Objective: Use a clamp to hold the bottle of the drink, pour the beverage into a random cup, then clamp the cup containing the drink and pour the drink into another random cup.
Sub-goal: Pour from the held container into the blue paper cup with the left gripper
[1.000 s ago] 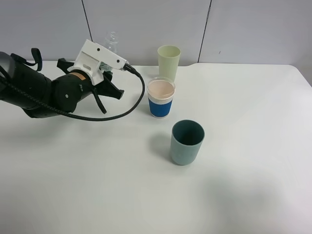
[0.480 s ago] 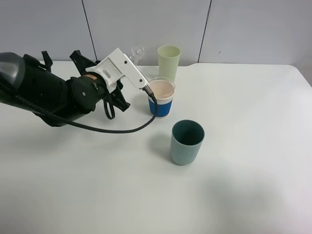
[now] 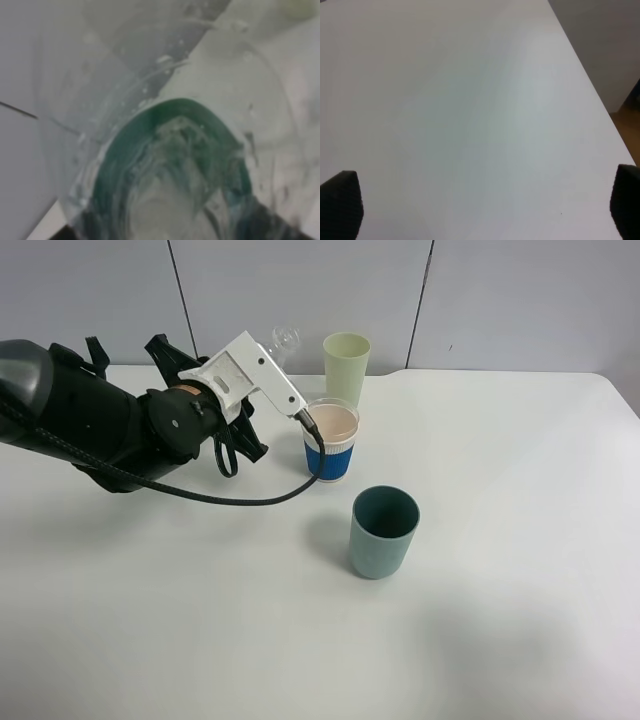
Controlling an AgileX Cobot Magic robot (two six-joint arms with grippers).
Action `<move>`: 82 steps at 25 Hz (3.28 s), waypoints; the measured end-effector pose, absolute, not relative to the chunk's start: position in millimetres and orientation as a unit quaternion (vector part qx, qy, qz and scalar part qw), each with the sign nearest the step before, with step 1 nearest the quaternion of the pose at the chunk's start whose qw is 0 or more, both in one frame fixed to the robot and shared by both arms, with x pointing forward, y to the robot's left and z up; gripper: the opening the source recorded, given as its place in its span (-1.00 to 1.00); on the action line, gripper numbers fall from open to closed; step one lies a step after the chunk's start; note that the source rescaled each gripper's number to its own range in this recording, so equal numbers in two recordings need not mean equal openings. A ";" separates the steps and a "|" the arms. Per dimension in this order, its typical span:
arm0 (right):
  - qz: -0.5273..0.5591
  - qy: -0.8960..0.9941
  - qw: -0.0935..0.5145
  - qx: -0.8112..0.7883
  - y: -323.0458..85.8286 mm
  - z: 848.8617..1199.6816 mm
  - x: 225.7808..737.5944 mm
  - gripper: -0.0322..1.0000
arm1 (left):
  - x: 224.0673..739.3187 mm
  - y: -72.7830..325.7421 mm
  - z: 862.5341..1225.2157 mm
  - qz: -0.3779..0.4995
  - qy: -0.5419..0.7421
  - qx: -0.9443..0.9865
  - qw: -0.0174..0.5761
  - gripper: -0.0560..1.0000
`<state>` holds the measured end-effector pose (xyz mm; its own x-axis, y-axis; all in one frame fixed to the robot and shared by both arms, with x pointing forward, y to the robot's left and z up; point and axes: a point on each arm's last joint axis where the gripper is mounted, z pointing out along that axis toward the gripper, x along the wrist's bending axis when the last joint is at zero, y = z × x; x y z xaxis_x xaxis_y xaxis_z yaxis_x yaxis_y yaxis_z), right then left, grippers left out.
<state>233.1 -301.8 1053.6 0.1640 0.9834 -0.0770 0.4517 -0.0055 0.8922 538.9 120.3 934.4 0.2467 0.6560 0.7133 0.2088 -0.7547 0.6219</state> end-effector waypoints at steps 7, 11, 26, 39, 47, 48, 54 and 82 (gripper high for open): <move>0.315 0.565 0.422 0.635 -301.8 1053.6 233.1 0.98 | 549.9 113.7 940.8 0.567 0.241 0.770 0.164 -0.88; 0.315 0.565 0.422 0.635 -301.8 1053.6 233.1 0.98 | 554.2 115.0 936.5 0.585 0.205 0.778 0.105 -0.88; 0.315 0.565 0.422 0.635 -301.8 1053.6 233.1 0.98 | 558.3 114.9 925.9 0.602 0.131 0.788 0.011 -0.88; 0.315 0.565 0.422 0.635 -301.8 1053.6 233.1 0.98 | 552.7 104.8 911.0 0.593 0.065 0.802 -0.036 -0.88; 0.315 0.565 0.422 0.635 -301.8 1053.6 233.1 0.98 | 552.8 109.2 913.9 0.603 0.056 0.792 -0.073 -0.88; 0.315 0.565 0.422 0.635 -301.8 1053.6 233.1 0.98 | 552.8 109.3 914.1 0.604 0.054 0.792 -0.076 -0.88; 0.315 0.565 0.422 0.635 -301.8 1053.6 233.1 0.98 | 554.3 109.6 917.2 0.610 0.055 0.786 -0.085 -0.88; 0.315 0.565 0.422 0.635 -301.8 1053.6 233.1 0.98 | 563.5 101.1 933.7 0.642 -0.003 0.757 -0.120 -0.87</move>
<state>233.1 -301.8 1053.6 0.1640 0.9834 -0.0770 0.4517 -0.0055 0.8922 563.5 101.1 933.7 0.1748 -0.1591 0.9717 0.1490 -0.9712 -0.1858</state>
